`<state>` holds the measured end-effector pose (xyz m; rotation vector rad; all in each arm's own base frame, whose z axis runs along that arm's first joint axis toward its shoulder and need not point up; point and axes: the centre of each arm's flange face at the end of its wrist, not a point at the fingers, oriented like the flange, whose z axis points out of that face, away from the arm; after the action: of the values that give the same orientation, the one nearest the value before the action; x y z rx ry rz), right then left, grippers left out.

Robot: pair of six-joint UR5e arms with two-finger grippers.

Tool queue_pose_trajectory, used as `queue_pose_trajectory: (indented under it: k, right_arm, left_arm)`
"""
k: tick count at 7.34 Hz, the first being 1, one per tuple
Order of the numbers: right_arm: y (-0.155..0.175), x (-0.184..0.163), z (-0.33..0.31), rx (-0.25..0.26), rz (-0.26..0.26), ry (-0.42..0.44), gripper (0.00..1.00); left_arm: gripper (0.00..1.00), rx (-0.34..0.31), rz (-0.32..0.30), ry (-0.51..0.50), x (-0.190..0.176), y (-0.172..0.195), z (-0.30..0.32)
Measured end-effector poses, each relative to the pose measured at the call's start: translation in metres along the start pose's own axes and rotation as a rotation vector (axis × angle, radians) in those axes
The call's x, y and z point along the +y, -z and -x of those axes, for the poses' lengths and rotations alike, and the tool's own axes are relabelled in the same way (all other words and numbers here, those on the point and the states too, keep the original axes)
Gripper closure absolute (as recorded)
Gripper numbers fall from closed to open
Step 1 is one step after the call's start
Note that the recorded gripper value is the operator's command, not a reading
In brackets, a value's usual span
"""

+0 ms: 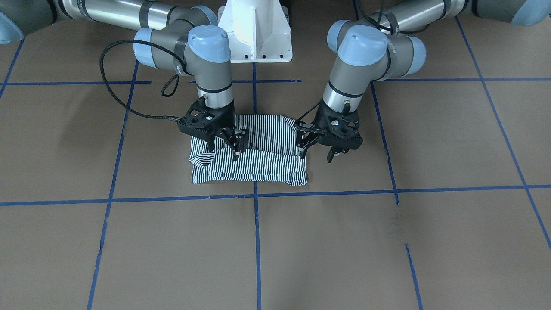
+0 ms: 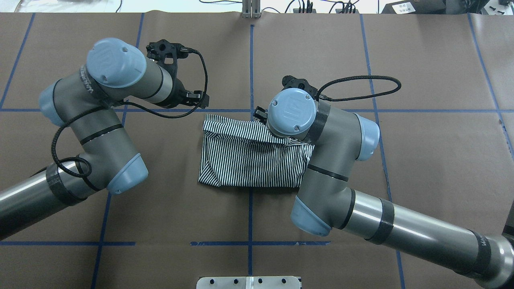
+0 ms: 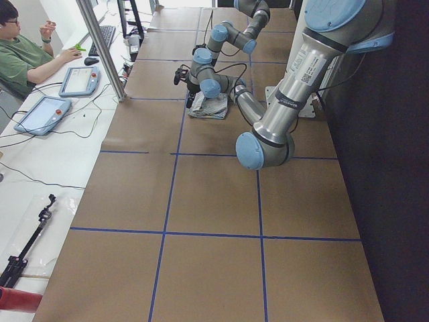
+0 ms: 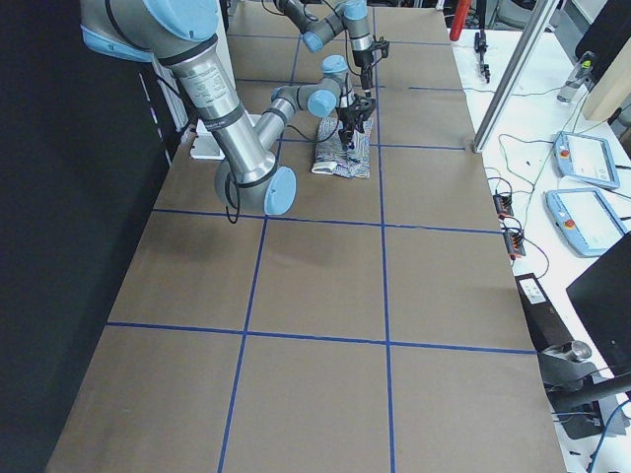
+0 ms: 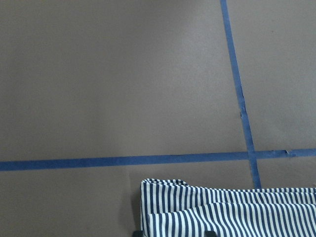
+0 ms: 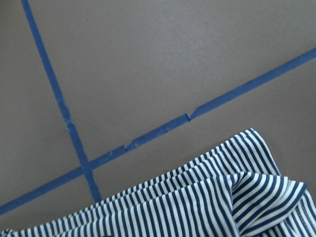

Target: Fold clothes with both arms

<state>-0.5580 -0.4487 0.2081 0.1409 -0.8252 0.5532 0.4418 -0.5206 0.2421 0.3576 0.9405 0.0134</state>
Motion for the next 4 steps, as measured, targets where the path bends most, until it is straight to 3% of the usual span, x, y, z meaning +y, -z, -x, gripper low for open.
queue_pose_trajectory:
  k: [4]
  right_arm:
    - [-0.024,0.060,0.000,0.035,-0.005,0.244,0.00]
  left_arm:
    - [0.00,-0.001,0.001,-0.009,-0.006,0.004,0.012]
